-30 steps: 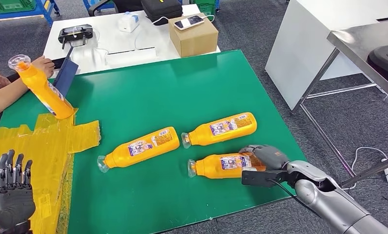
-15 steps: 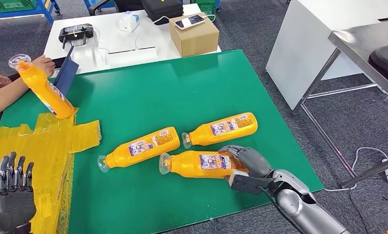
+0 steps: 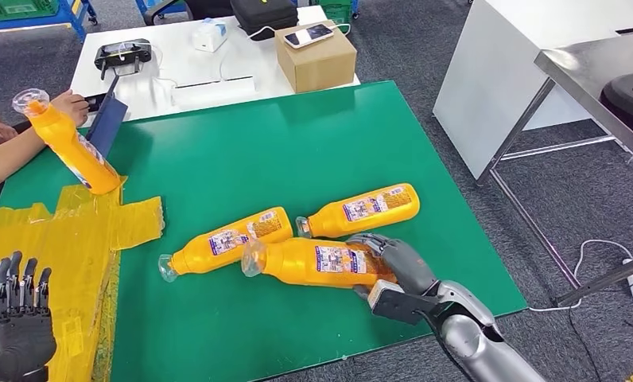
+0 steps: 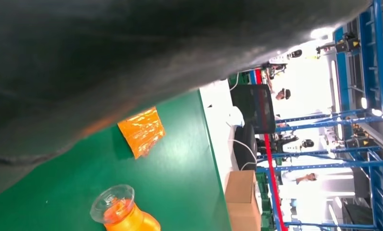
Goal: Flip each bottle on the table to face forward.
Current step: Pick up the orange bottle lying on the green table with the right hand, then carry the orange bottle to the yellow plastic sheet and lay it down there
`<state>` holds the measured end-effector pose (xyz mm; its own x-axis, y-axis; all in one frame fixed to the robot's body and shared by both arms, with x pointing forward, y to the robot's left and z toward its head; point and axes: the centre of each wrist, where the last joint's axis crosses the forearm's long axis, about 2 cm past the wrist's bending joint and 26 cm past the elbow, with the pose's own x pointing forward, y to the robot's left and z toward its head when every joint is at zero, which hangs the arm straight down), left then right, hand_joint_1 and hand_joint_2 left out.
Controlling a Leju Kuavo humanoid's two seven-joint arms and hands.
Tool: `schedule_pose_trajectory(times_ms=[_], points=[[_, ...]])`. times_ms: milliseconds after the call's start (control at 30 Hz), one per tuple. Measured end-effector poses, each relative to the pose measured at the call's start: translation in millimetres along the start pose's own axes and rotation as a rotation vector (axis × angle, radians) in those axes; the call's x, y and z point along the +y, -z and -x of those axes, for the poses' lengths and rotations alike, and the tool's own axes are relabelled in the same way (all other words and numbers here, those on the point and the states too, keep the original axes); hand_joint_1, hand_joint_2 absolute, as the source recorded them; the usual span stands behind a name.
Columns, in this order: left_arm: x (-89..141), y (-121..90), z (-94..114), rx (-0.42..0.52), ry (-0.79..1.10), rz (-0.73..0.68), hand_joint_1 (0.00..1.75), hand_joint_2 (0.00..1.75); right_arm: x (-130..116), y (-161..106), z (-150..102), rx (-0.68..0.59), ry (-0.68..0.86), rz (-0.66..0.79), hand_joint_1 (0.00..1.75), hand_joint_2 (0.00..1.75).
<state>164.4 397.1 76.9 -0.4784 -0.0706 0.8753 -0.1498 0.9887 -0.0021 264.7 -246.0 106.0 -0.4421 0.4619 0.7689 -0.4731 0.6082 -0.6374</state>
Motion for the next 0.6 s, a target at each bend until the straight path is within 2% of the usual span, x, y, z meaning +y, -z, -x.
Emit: schedule_pose_trajectory(times_ms=[33, 167, 300, 400, 500, 600], points=[[0, -1, 0, -0.001, -0.006, -0.001, 0.00, 0.00, 3, 2, -4, -0.016, 0.013, 0.013, 1.75, 1.75], [-3, -4, 1, 0.013, -0.097, 0.012, 0.00, 1.75, 12, 10, -20, -0.083, 0.066, 0.066, 1.75, 1.75], [-12, -12, 2, 0.088, -0.279, 0.037, 0.00, 1.75, 17, 18, -35, -0.155, 0.099, 0.153, 1.75, 1.75], [-24, -21, 1, 0.111, -0.386, 0.063, 0.00, 1.75, 16, 22, -50, -0.219, 0.135, 0.231, 1.75, 1.75], [-38, -28, -4, 0.120, -0.441, 0.087, 0.00, 1.75, 13, 28, -63, -0.263, 0.166, 0.276, 1.75, 1.75], [-55, -30, -10, 0.119, -0.413, 0.114, 0.00, 1.75, 13, 35, -72, -0.287, 0.191, 0.305, 1.75, 1.75]])
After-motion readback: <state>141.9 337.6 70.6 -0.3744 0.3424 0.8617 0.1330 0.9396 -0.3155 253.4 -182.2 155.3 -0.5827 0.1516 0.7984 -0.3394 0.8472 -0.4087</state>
